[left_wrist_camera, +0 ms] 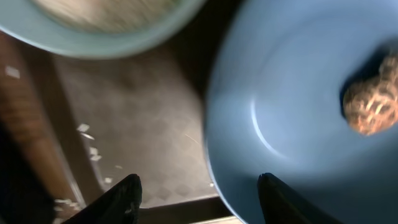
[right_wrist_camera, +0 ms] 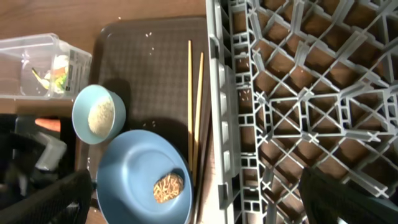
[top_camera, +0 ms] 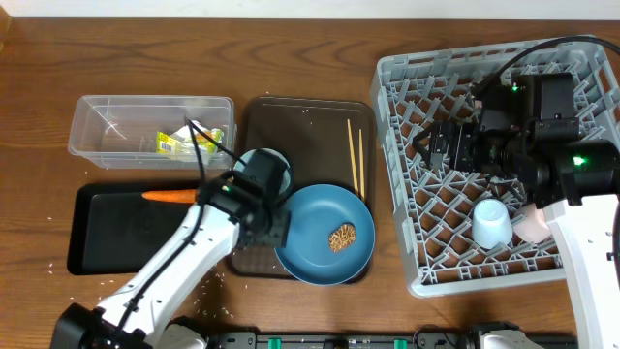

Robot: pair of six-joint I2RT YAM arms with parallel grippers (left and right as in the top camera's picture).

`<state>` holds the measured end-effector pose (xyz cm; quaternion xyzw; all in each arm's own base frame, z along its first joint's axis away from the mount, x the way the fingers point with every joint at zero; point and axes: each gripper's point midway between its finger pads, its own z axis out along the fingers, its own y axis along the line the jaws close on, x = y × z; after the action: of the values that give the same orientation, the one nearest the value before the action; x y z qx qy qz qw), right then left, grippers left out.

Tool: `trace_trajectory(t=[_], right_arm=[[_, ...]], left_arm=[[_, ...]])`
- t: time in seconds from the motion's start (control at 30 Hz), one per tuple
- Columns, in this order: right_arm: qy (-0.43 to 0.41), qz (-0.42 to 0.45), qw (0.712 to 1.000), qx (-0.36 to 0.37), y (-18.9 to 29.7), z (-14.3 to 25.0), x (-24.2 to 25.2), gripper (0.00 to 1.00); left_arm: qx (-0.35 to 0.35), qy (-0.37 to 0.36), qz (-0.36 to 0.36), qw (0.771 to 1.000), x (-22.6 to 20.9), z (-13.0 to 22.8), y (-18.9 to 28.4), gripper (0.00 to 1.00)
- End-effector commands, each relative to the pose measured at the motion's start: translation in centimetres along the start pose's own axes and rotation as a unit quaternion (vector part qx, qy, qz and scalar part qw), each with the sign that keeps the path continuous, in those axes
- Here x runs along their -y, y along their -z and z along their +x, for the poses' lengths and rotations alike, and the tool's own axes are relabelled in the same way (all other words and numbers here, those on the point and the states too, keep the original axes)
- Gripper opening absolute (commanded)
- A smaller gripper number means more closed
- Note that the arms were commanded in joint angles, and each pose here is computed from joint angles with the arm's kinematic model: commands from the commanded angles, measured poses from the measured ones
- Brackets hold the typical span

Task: Sort waste into correct bins and load items into the dishwasher rack
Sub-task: 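Carry the carrot left and set it on the black tray, then grasp the rim of the large blue plate with the left gripper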

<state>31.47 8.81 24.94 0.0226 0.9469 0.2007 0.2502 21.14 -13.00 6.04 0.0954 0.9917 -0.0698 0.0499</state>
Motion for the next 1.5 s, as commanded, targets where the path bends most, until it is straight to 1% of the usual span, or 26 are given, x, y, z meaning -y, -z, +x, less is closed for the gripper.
trace_trajectory(t=[0.0,0.1,0.17,0.27,0.37,0.47,0.6,0.63,0.67,0.73,0.87,1.1,1.27,1.37,1.47], right_arm=[[-0.007,-0.004,1.0,0.001,-0.1,0.0,-0.4,0.99],[-0.006,-0.005,1.0,0.002,-0.1,-0.1,-0.5,0.99],[-0.007,-0.004,1.0,0.0,-0.1,0.0,-0.4,0.99],[-0.008,-0.003,1.0,-0.005,-0.1,0.2,-0.4,0.99],[-0.009,-0.002,1.0,-0.006,-0.1,0.3,-0.3,0.99],[-0.009,-0.002,1.0,-0.006,-0.1,0.3,-0.3,0.99],[-0.009,-0.001,1.0,-0.009,-0.1,0.4,-0.3,0.99],[-0.008,-0.001,1.0,-0.01,-0.1,0.5,-0.3,0.99],[-0.009,0.0,1.0,-0.011,-0.1,0.6,-0.3,0.99],[-0.009,0.001,1.0,-0.011,-0.1,0.6,-0.2,0.99],[-0.009,0.001,1.0,-0.011,-0.1,0.6,-0.2,0.99],[-0.009,0.001,1.0,-0.011,-0.1,0.6,-0.2,0.99],[-0.009,0.001,1.0,-0.011,-0.1,0.6,-0.2,0.99],[-0.009,0.001,1.0,-0.011,-0.1,0.6,-0.2,0.99],[-0.009,0.001,1.0,-0.011,-0.1,0.6,-0.2,0.99]], left_arm=[[-0.004,-0.003,0.016,1.0,0.7,0.6,-0.7,0.61],[-0.002,-0.003,0.015,1.0,0.7,0.6,-1.0,0.53],[-0.011,-0.003,0.012,1.0,0.5,0.9,-1.4,0.53],[-0.027,-0.003,0.007,1.0,0.3,1.4,-2.4,0.48],[-0.036,-0.002,0.004,0.999,0.2,1.3,-3.4,0.45],[-0.042,-0.001,0.003,0.999,0.3,1.1,-4.3,0.39],[-0.05,0.0,0.001,0.999,0.2,1.2,-4.7,0.24],[-0.049,0.0,0.002,0.999,0.2,1.2,-4.6,0.19],[-0.048,-0.001,0.006,0.999,0.4,1.1,-4.4,0.11],[-0.046,0.0,0.013,0.999,0.7,1.0,-3.8,0.06],[-0.037,-0.002,0.018,0.999,1.2,0.4,-1.5,0.06],[0.012,-0.007,0.034,0.999,2.0,-0.6,3.6,0.06],[0.037,-0.005,0.034,0.999,1.9,-0.5,7.0,0.06],[0.05,0.028,-0.001,0.998,0.1,-0.5,9.6,0.06],[0.062,0.089,-0.075,0.991,-3.9,0.0,12.7,0.06]])
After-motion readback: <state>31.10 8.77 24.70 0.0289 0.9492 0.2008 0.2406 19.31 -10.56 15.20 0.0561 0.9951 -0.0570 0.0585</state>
